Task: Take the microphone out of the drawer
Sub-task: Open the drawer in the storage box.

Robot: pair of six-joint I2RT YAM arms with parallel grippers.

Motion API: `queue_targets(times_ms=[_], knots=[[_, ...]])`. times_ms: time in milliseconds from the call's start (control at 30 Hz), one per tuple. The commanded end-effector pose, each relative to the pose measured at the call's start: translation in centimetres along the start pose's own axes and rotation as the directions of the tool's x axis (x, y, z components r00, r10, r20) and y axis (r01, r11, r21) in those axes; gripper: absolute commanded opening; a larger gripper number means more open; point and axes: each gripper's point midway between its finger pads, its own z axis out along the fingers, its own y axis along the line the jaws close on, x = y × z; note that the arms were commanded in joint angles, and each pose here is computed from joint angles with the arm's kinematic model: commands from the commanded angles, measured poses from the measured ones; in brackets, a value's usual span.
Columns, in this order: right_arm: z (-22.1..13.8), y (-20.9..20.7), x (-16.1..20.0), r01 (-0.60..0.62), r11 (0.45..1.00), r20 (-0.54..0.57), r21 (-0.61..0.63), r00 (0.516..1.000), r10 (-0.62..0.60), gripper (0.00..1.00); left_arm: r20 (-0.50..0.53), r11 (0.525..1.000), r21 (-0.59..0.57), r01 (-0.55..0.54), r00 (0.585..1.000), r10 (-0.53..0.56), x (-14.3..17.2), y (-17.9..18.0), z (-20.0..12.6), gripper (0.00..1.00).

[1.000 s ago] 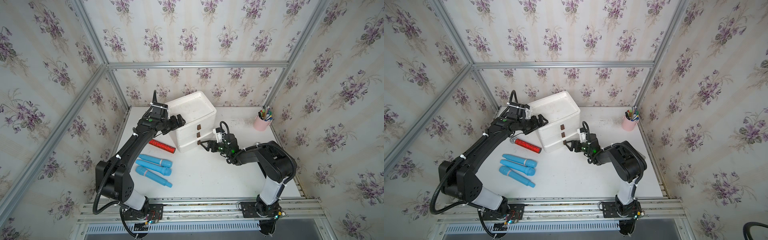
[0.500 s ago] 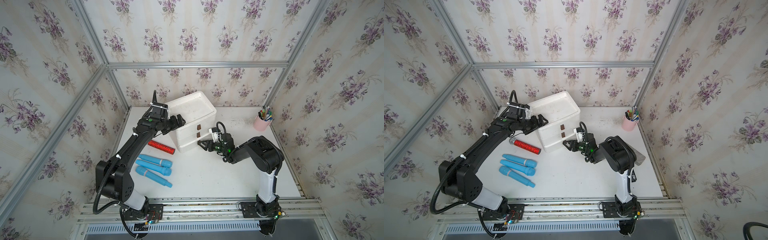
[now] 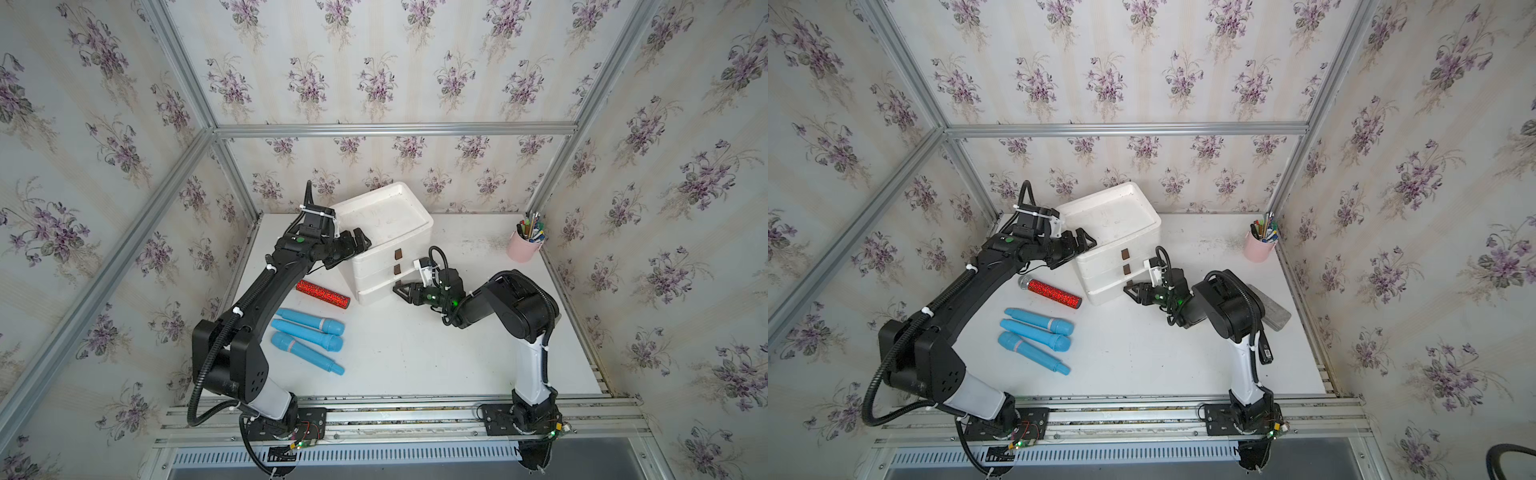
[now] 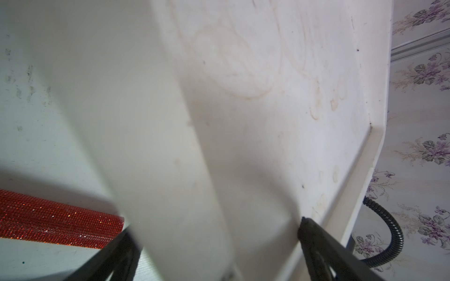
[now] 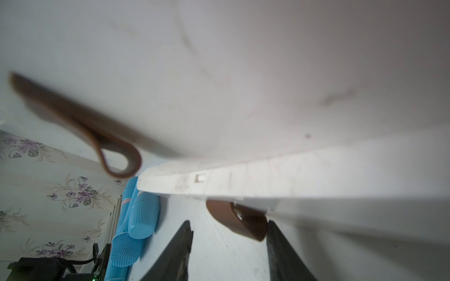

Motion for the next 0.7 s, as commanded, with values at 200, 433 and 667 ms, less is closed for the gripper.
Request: queue_targets(times_ms=[200, 433, 667], knots=[[0.61, 1.36, -1.11, 0.012, 0.998, 0.033, -0.064, 0.999, -0.010, 0.35, -0.133, 0.988, -0.154, 0.018, 0.990, -0.038, 3.57, 3.84, 0.36, 0.99], [1.09, 0.62, -1.16, 0.000, 0.999, 0.031, -0.043, 1.000, 0.001, 0.22, -0.134, 0.988, -0.154, 0.021, 0.990, -0.042, 3.62, 3.93, 0.30, 0.99], [0.57, 0.59, -1.00, -0.001, 1.000, 0.033, -0.022, 0.999, 0.002, 0.04, -0.130, 0.986, -0.165, 0.027, 0.990, -0.049, 3.71, 4.39, 0.20, 0.99]])
